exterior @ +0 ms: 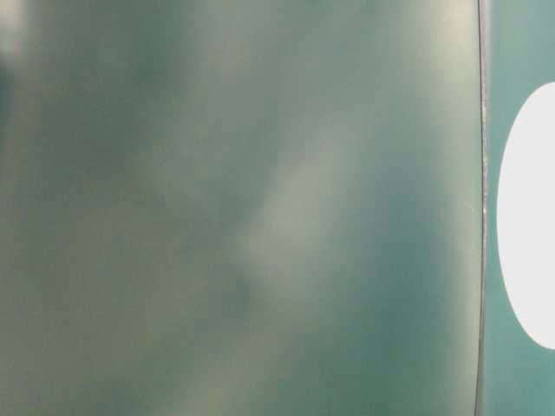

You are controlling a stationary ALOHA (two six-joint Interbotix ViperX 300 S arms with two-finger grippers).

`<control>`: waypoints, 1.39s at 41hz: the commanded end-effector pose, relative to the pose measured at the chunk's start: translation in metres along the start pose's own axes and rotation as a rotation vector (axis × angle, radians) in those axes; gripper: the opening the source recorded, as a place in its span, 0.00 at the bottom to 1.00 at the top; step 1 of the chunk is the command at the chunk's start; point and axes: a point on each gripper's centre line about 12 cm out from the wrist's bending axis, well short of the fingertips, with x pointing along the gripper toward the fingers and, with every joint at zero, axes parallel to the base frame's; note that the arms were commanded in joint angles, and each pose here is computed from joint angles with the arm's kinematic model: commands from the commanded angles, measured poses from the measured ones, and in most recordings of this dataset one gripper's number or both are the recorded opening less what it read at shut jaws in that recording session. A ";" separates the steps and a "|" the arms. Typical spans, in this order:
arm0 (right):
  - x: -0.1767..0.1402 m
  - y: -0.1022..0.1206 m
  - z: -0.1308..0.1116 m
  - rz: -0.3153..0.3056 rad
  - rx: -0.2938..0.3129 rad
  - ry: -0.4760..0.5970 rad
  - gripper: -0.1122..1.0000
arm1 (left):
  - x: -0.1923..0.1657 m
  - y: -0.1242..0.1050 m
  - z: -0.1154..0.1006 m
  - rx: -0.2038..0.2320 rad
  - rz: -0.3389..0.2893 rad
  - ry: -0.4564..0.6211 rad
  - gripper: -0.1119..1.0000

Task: Scoop the yellow hexagonal prism block from the bowl with a spoon using the right arm.
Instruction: 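Move the right gripper toward the pink spoon handle, then close the right gripper on the pink spoon handle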

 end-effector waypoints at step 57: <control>0.010 0.021 -0.090 -0.016 0.004 0.116 0.63 | 0.003 0.000 0.010 0.000 0.001 -0.031 0.23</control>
